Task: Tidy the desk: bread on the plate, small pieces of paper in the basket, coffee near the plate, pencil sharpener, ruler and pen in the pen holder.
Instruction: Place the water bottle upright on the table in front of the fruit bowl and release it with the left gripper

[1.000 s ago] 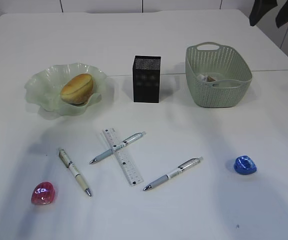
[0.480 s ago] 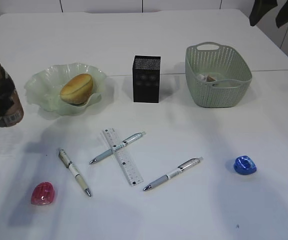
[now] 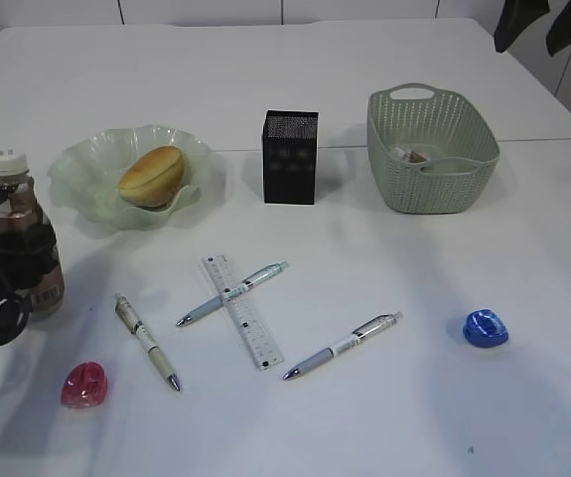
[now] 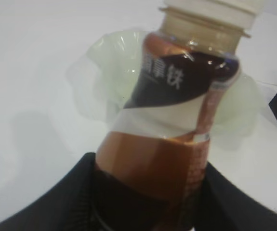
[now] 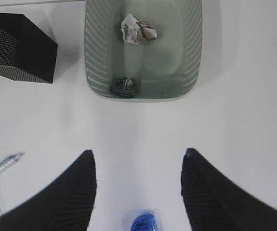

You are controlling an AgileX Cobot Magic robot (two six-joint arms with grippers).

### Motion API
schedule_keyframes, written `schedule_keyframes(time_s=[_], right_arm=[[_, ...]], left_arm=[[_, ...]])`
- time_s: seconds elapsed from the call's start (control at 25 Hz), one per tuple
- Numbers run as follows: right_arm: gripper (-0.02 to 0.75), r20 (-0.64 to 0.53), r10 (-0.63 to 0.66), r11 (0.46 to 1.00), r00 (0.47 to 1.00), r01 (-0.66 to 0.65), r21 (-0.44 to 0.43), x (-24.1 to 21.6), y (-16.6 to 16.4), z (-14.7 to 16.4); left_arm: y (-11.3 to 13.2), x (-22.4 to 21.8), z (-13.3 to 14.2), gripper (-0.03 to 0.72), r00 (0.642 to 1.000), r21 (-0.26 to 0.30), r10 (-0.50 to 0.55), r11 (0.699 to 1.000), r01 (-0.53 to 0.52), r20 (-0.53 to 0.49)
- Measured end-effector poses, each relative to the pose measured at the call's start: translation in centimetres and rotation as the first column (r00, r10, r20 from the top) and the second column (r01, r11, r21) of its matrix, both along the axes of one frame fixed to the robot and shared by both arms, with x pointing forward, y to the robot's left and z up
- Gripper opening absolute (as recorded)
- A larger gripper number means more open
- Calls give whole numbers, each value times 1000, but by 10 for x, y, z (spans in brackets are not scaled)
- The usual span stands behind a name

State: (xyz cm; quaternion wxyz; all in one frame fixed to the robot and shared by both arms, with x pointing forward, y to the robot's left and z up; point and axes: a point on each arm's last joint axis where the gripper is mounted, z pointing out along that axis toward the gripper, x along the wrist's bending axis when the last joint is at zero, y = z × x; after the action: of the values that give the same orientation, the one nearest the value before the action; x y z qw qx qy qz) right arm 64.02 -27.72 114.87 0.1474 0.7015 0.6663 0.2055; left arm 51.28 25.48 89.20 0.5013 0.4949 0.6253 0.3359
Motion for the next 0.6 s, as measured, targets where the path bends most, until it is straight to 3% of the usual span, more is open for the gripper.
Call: schedule_keyframes(time_s=[0.6], right_arm=[[447, -3, -9, 999, 1000, 9, -48, 2, -4, -2]], left_arm=[[-7, 40, -10, 371, 999, 18, 9, 1000, -10, 44]])
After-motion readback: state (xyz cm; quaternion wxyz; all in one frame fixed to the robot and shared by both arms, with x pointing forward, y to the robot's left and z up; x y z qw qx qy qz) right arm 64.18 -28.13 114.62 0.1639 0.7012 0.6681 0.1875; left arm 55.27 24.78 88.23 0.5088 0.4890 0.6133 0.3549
